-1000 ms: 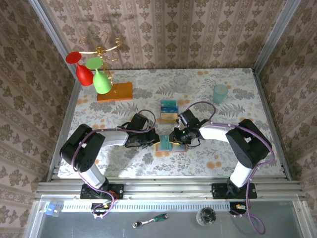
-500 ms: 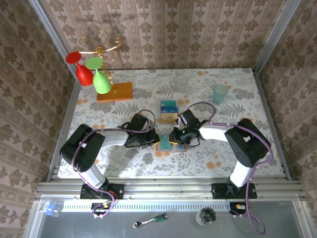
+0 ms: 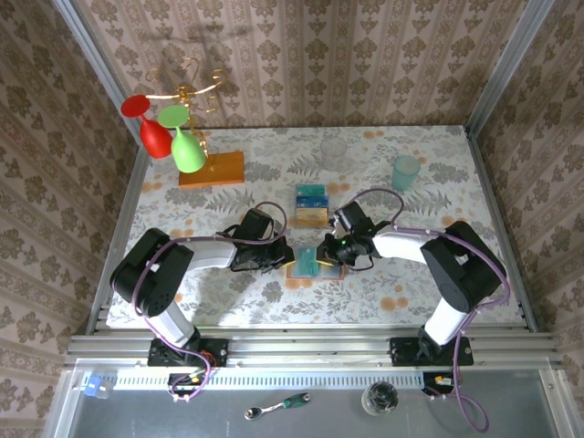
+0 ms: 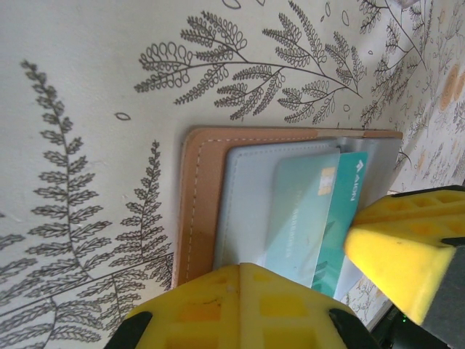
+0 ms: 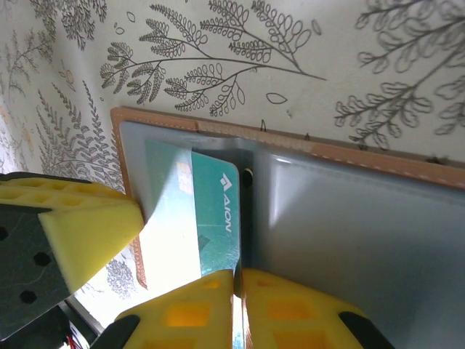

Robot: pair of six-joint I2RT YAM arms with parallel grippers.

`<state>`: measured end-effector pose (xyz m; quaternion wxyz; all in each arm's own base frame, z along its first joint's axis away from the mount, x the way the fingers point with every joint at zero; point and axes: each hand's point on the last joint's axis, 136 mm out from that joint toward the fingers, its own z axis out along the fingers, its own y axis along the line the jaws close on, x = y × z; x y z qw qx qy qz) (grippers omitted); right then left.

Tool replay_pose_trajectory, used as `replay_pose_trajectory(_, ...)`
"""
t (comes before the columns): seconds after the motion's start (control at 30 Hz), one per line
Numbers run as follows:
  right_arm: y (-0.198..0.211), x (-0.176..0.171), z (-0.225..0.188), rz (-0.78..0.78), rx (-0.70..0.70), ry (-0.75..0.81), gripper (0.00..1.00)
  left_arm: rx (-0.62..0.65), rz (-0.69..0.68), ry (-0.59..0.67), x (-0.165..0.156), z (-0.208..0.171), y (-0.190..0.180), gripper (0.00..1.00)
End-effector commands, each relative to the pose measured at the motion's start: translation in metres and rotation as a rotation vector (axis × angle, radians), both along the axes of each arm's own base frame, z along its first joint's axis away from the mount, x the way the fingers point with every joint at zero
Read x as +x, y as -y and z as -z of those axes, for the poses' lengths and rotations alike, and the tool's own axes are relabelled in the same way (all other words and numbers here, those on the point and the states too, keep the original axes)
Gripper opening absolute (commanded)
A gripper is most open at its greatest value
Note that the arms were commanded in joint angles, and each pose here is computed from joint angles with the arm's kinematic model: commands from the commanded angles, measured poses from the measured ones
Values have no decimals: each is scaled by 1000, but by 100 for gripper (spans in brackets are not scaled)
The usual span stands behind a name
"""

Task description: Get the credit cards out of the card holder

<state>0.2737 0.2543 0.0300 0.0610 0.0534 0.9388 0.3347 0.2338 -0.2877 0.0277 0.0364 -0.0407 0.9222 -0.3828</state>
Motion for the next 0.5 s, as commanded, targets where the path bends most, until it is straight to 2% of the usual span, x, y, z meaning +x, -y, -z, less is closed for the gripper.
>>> replay_pose_trajectory(0.0,12,-5,-5,-3,-27,9,13,43,9,-36,-10,14,-7,0)
replay_pose_trajectory(0.3,24,-6,-20,-13,-75,35,12,37,10,-34,-9,12,-6,0)
replay_pose_trajectory(0.47,9,-7,-17,-48,-12,6,15,22,12,-21,-6,6,-3,0)
